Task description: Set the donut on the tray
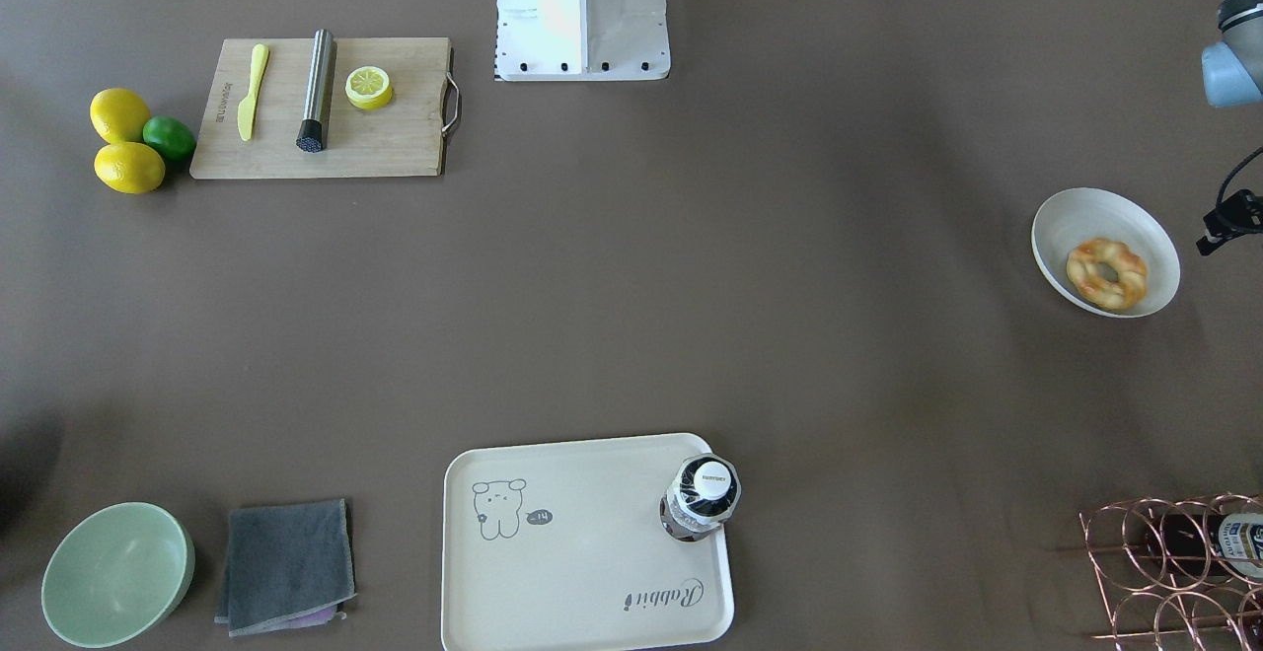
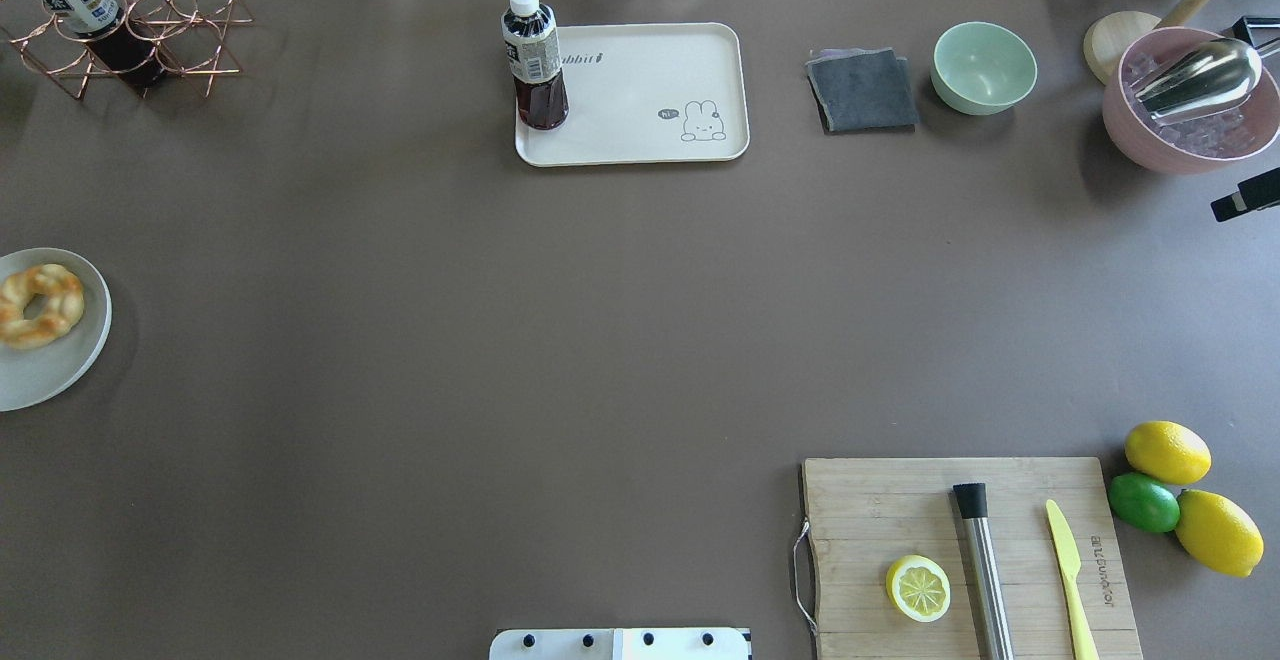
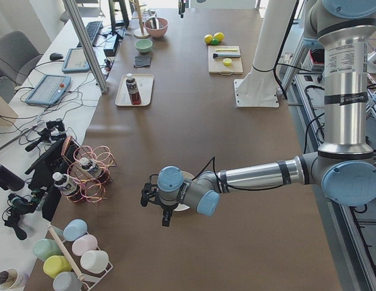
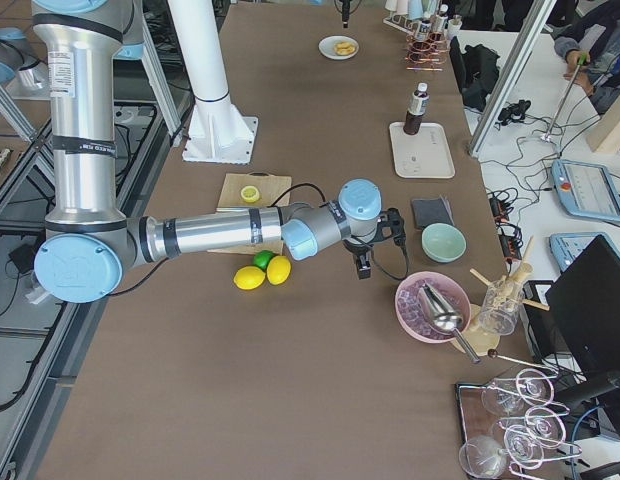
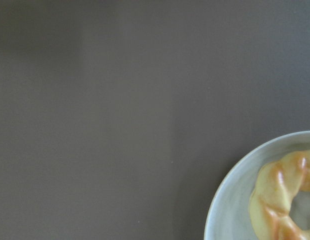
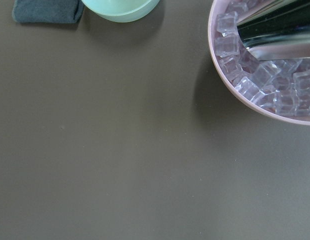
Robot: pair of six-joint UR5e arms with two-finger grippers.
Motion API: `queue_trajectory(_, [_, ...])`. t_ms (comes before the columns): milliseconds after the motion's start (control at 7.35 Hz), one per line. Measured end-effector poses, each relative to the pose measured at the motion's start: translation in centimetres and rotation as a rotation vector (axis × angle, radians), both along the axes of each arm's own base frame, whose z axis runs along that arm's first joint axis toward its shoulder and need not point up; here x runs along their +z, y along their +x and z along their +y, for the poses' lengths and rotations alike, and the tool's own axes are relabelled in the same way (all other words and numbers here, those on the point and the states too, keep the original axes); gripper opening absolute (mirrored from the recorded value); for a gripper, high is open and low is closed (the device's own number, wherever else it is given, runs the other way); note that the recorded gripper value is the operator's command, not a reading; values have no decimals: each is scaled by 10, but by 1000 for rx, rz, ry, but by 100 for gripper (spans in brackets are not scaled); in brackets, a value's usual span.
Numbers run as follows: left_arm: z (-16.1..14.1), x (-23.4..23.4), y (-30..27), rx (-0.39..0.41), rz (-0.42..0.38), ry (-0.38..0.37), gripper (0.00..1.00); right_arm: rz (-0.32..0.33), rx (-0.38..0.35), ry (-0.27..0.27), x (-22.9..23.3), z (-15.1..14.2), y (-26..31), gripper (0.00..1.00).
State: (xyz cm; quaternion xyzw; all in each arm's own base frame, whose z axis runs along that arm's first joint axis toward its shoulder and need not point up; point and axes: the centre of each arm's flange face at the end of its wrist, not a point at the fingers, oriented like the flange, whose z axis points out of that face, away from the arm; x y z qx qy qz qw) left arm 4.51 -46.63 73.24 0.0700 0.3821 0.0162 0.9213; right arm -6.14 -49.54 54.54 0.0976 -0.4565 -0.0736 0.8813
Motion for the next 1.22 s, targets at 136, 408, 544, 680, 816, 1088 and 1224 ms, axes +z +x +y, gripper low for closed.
queue_trajectory(136, [0, 6, 8, 5, -2, -2, 88, -4, 2, -5, -2, 0, -2, 99])
queue_trajectory(408, [-3, 10, 22, 22, -1, -7, 82, -5, 6, -10, -3, 0, -2, 99])
queue_trajectory(544, [-5, 9, 31, 25, 5, -13, 79, -4, 7, -10, -3, 0, -2, 99])
queue_trajectory(680, [-4, 12, 40, 33, 9, -13, 77, -3, 8, -9, -3, 1, -2, 99])
queue_trajectory(816, [-2, 16, 46, 38, 12, -12, 73, -1, 9, -8, -3, 2, -2, 99])
queue_trajectory(1088, [0, 22, 50, 42, 13, -14, 58, 2, 10, -7, -2, 3, -1, 99])
queue_trajectory(1224, [1, 24, 50, 41, 14, -15, 53, 2, 10, -8, -2, 3, -1, 99])
